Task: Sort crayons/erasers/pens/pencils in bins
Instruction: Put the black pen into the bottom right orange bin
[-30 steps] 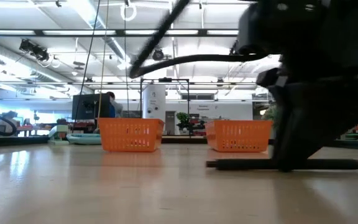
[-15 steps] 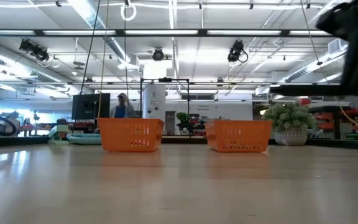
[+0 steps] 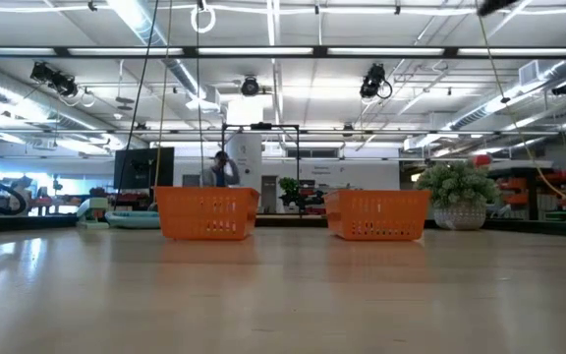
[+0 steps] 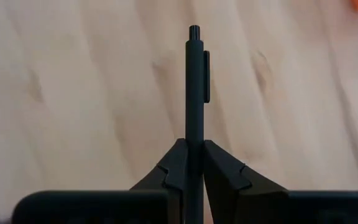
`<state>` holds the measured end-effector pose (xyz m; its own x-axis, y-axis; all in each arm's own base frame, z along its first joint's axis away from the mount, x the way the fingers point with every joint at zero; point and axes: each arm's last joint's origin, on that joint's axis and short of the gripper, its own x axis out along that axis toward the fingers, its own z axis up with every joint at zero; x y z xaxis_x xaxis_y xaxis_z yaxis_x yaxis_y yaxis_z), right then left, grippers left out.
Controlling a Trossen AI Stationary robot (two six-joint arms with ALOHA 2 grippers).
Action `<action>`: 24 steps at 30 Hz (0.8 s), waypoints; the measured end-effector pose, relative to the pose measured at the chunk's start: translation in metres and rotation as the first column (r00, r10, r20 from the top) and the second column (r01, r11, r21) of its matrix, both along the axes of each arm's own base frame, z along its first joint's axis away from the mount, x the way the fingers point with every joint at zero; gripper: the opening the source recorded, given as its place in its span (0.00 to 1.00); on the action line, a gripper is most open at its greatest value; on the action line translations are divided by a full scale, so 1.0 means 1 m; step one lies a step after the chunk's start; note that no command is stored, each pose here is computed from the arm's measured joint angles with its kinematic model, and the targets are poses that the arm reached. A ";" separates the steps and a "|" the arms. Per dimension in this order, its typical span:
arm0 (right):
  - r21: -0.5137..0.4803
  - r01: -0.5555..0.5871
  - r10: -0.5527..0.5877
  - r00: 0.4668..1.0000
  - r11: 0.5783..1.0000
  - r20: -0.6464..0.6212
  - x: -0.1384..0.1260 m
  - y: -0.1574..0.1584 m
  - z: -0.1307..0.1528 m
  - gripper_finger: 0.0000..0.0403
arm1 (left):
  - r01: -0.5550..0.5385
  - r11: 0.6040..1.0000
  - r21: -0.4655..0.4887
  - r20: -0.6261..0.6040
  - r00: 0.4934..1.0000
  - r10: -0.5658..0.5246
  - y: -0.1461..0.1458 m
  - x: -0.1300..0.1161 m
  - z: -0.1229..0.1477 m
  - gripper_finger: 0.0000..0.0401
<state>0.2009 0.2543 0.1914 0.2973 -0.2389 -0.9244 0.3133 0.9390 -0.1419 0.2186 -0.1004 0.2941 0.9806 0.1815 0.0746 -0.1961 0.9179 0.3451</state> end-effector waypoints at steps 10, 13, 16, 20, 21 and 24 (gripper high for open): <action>0.003 0.237 -0.237 0.971 0.971 0.029 -0.042 -0.004 0.024 0.12 | 0.000 1.000 0.000 0.000 1.000 0.000 0.000 0.000 0.000 0.04; 0.015 0.315 -0.315 0.948 0.949 0.047 -0.059 0.002 0.026 0.12 | 0.000 1.000 0.000 0.000 1.000 0.000 0.000 0.000 0.000 0.04; 0.048 0.394 -0.396 0.916 0.918 0.066 -0.078 0.008 0.024 0.12 | 0.000 1.000 0.000 0.000 1.000 0.000 0.000 0.000 0.000 0.05; 0.084 0.484 -0.490 0.866 0.871 0.096 -0.103 0.012 0.015 0.12 | 0.000 1.000 -0.001 0.000 1.000 0.000 0.000 0.000 0.000 0.06; 0.086 0.497 -0.503 0.860 0.864 0.088 -0.108 0.013 0.011 0.12 | 0.000 1.000 -0.002 0.001 1.000 0.000 0.000 0.000 0.000 0.07; 0.113 0.495 -0.502 0.863 0.861 0.047 -0.115 0.015 0.002 0.12 | 0.000 1.000 -0.002 0.001 1.000 0.000 0.000 0.000 0.000 0.06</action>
<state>0.0859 0.2696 0.1933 0.2284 -0.2861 -0.9306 0.7492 0.6621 -0.0197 0.2186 -0.1004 0.2941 0.9806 0.1812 0.0749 -0.1960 0.9187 0.3430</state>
